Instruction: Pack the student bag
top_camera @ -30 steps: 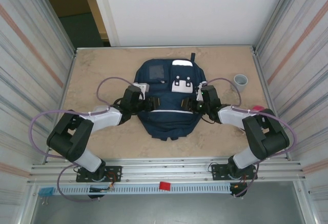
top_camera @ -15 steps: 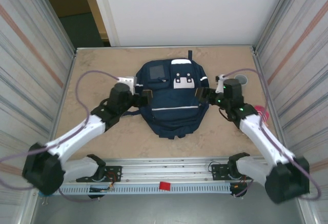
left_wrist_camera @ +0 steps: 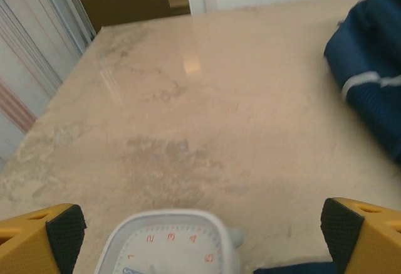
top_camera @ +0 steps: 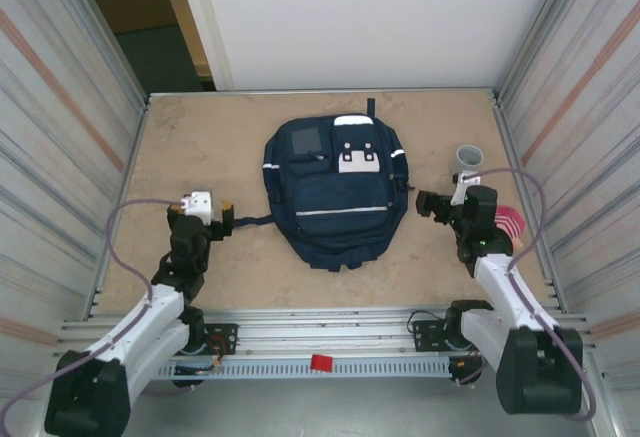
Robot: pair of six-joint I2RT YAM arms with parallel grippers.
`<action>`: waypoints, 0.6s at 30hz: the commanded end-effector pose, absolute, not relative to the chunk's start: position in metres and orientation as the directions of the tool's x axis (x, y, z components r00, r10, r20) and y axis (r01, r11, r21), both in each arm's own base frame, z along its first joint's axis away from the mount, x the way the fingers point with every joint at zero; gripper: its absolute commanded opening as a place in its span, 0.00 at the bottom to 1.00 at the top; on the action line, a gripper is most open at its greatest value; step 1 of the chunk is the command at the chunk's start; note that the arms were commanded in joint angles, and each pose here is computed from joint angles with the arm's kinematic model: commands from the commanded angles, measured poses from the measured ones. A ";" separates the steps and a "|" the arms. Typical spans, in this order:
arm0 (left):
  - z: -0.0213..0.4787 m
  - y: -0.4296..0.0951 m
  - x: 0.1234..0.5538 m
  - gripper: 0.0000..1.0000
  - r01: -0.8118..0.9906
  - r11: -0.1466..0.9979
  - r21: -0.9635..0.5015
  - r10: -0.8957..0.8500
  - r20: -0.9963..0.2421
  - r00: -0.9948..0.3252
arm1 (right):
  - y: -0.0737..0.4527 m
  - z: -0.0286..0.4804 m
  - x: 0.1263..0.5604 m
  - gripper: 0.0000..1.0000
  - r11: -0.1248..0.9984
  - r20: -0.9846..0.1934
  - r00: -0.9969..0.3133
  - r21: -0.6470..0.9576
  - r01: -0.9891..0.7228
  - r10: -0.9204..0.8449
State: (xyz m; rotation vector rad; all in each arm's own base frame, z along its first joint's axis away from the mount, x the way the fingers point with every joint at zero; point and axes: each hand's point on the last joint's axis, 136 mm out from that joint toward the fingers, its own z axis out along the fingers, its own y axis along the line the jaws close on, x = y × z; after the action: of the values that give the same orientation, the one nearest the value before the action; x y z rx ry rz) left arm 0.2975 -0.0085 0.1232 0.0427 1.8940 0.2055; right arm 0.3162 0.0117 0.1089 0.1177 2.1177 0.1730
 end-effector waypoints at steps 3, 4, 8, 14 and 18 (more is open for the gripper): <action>0.140 -0.015 0.335 0.99 0.006 0.994 0.109 0.109 -0.977 -0.186 | 0.014 0.122 0.356 0.99 0.993 -0.935 -0.351 0.085 -0.082 0.051; 0.135 -0.019 0.342 0.99 0.021 0.993 0.118 0.120 -0.977 -0.175 | 0.016 0.117 0.361 0.99 0.992 -0.939 -0.340 0.083 -0.092 0.047; 0.107 -0.023 0.365 0.99 0.031 0.987 0.159 0.162 -0.962 -0.218 | 0.018 0.111 0.375 0.99 0.996 -0.944 -0.331 0.014 -0.090 -0.017; 0.094 0.012 0.393 0.99 -0.100 0.992 0.080 0.040 -0.936 -0.350 | 0.003 0.083 0.392 0.99 0.996 -0.932 -0.357 0.080 -0.047 0.058; 0.093 0.008 0.392 0.99 -0.099 0.990 0.097 0.055 -0.930 -0.362 | -0.013 0.080 0.395 0.99 0.994 -0.905 -0.412 0.099 0.039 0.106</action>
State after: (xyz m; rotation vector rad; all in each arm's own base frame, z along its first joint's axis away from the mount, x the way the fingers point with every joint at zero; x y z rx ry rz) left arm 0.3942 0.0125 0.1013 -0.0288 1.8979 0.1724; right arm 0.3837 -0.0085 0.0660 0.0621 2.0320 0.0921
